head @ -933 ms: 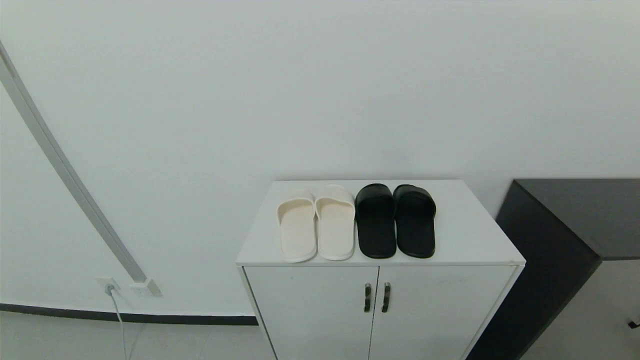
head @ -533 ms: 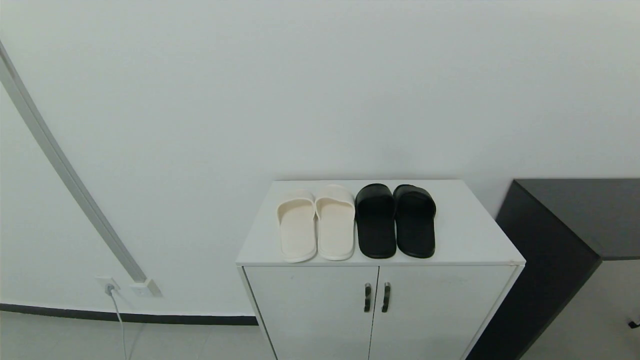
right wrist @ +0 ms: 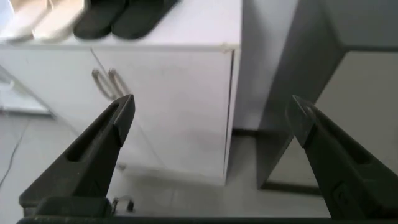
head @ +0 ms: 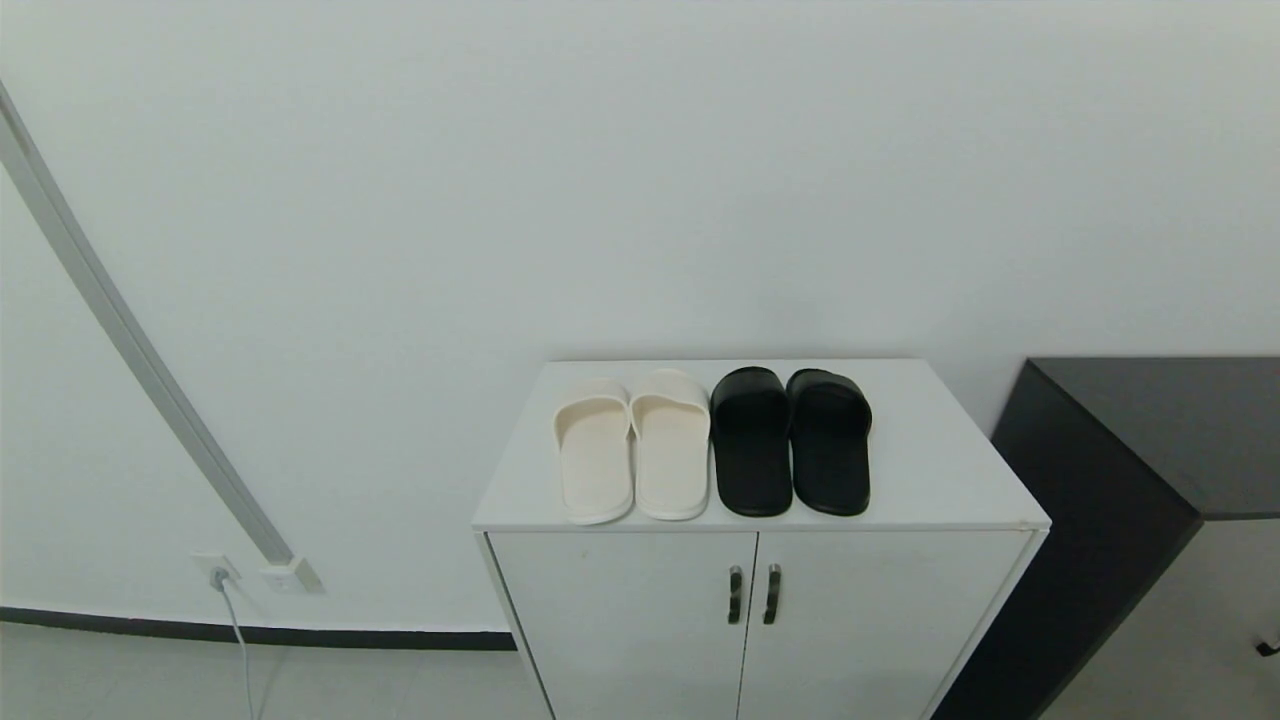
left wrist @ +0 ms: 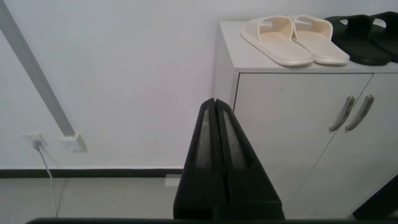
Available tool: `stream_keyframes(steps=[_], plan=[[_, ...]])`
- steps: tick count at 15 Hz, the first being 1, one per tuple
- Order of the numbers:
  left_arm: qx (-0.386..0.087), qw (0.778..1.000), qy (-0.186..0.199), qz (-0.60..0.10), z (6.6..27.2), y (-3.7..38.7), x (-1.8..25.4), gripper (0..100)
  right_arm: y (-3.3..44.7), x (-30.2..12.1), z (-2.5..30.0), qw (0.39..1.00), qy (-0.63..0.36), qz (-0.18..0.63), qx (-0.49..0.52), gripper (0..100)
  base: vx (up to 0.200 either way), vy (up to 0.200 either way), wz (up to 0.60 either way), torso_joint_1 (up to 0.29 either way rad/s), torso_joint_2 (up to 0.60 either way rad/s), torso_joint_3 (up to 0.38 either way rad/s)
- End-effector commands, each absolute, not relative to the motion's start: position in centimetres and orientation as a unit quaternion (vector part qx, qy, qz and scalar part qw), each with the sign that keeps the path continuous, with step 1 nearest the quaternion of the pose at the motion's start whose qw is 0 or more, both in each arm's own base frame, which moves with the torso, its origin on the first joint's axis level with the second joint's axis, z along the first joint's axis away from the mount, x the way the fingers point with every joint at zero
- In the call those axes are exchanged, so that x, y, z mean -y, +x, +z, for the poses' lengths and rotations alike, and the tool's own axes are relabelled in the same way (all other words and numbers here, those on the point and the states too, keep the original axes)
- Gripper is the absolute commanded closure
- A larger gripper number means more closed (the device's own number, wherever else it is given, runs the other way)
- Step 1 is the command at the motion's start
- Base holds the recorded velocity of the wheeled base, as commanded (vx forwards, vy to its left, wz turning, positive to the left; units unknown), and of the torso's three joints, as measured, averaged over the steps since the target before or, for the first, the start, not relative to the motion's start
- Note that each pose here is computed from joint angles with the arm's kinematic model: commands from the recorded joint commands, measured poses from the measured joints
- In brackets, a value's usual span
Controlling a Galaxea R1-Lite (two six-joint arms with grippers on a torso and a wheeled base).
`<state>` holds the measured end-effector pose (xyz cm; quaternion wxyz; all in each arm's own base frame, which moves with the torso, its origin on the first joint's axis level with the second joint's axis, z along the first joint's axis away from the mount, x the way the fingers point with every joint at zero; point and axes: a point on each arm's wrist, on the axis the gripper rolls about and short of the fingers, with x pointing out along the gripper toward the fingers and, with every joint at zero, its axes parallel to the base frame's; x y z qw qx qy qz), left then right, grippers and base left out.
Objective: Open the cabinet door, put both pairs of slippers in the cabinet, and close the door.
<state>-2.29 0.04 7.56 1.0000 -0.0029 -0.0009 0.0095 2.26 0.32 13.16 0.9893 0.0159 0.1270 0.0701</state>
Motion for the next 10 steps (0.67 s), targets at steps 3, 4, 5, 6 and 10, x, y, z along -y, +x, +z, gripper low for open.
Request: stream_keyframes(steps=[3,4,5,6,10], plan=[[0.0,1.0,-0.002,0.012,7.5,-2.3,0.0,100,11.9,-2.6,14.7,0.964,0.015,0.144,-0.224,0,0.0,0.0,0.0,0.0,0.0,0.0],[0.0,1.0,-0.001,0.012,7.5,-2.3,0.0,100,13.6,-3.5,14.9,0.962,0.023,0.152,-0.225,0,0.0,0.0,0.0,0.0,0.0,0.0],[0.0,1.0,-0.002,0.012,7.5,-2.3,0.0,100,15.4,-4.6,15.0,0.96,0.03,0.152,-0.231,0,0.0,0.0,0.0,0.0,0.0,0.0],[0.0,1.0,-0.002,0.011,7.5,-2.3,0.0,100,17.1,-6.0,15.1,0.96,0.035,0.154,-0.23,0,0.0,0.0,0.0,0.0,0.0,0.0],[0.0,1.0,-0.005,0.011,7.5,-2.3,0.0,100,22.5,-12.2,15.2,0.965,0.028,0.148,-0.217,0,0.0,0.0,0.0,0.0,0.0,0.0]])
